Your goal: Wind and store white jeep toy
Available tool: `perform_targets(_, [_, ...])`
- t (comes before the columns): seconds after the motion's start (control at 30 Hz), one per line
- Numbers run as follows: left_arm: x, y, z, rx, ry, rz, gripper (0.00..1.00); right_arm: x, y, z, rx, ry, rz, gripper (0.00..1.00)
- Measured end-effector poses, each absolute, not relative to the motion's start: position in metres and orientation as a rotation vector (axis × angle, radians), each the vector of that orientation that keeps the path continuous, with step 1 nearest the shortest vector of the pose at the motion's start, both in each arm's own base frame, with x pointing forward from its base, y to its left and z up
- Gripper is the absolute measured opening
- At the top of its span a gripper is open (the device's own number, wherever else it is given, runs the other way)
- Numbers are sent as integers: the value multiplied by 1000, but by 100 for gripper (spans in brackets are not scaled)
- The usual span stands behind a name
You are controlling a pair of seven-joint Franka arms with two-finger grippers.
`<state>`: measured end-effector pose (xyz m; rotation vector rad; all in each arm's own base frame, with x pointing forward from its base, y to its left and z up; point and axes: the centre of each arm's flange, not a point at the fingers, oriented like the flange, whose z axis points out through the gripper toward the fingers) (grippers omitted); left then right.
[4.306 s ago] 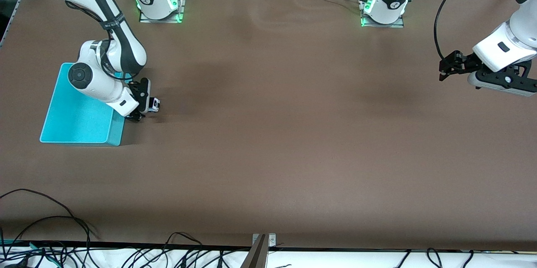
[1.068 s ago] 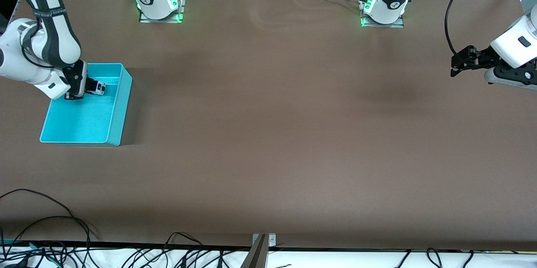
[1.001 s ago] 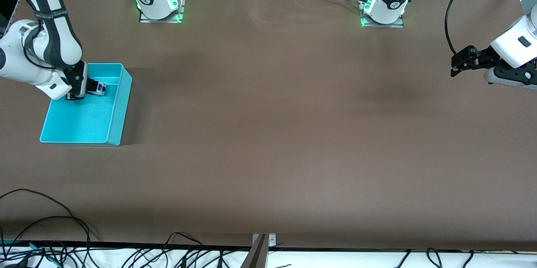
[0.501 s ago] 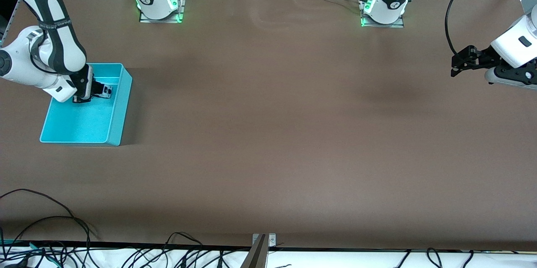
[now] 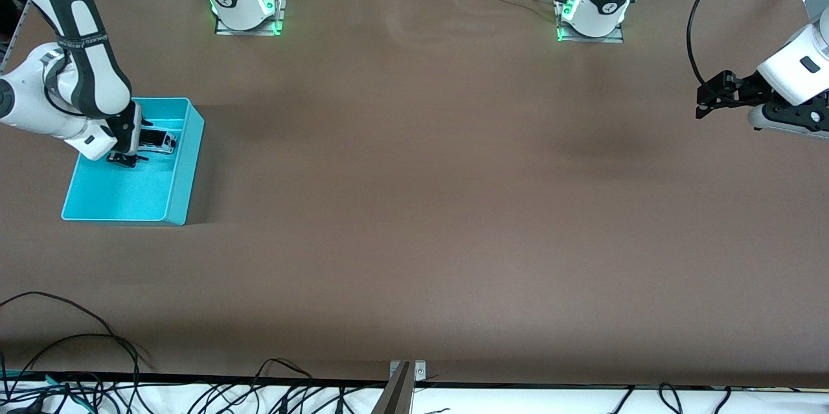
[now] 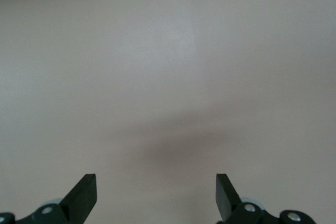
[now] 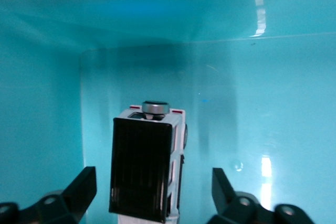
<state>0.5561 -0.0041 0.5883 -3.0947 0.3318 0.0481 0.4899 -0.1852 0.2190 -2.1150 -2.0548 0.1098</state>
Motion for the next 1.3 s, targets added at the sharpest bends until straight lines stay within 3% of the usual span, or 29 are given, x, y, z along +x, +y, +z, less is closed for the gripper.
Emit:
perform_targets(0.4, [559,-4,586,-3095,332,54,100,541,-185,298,-2192,-1900,91,100])
perform_targets(0.8, [565,-4,586,-3095,331,49,100,586,-152,424,-2427,-1515,161,100])
perform_targets(1.3, [565,-4,585,-3095,330,55,100,611,-82,503,-2727,-1139,263,100])
